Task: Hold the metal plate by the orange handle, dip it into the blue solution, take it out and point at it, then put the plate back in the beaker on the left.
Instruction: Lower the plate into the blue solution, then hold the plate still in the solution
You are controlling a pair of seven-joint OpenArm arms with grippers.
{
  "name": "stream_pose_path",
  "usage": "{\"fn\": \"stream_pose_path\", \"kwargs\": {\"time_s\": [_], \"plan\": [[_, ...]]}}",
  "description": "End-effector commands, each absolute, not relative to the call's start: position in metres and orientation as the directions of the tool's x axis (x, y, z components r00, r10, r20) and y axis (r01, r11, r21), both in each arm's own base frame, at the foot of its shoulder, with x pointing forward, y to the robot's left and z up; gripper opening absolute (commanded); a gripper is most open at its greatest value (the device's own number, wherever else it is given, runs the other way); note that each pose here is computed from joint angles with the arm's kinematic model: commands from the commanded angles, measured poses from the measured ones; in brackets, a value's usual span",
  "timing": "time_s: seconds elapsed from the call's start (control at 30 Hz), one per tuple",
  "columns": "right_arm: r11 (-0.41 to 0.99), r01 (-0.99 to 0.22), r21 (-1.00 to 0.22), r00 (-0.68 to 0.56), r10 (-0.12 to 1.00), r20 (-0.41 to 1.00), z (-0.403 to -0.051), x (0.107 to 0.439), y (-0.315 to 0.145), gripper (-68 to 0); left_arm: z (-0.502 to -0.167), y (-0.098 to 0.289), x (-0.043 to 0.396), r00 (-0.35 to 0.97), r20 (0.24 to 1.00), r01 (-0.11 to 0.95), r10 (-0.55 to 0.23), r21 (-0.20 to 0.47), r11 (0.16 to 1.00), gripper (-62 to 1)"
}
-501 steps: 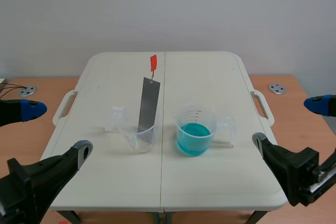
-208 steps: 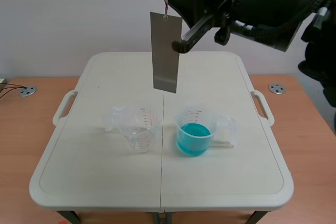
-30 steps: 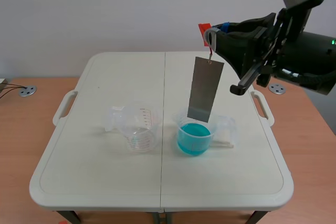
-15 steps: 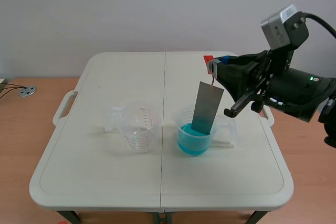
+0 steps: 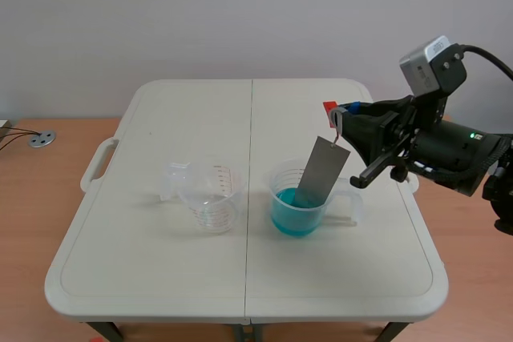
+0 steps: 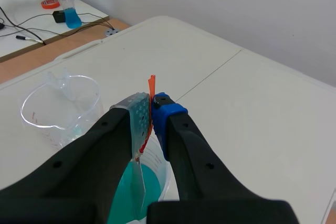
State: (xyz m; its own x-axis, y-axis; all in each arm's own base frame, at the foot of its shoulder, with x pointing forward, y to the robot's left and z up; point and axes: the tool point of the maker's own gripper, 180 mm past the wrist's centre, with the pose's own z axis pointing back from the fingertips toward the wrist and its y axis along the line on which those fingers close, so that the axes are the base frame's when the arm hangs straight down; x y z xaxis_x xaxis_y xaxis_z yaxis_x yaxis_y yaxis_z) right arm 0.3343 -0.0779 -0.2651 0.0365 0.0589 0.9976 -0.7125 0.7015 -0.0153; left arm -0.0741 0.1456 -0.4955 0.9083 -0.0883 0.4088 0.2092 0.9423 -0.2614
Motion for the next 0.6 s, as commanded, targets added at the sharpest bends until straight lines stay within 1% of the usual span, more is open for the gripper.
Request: {"fn": "stream_pose_path", "kwargs": {"time_s": [0.0, 0.57], "plan": [[0.698, -0.716, -0.032, -0.011, 0.034, 0.999, -0.2485, 0.3386, -0.0782, -66.3, -0.4927, 0.1463, -0.0778, 0.909, 0.408, 0.211, -0.089, -0.264, 0.941, -59.3], [0.689, -0.724, -0.041, -0.012, 0.046, 0.999, -0.2499, 0.3379, -0.0747, -66.2, -0.4927, 0.1463, -0.0778, 0.909, 0.408, 0.211, -0.089, -0.264, 0.941, -59.3]]}}
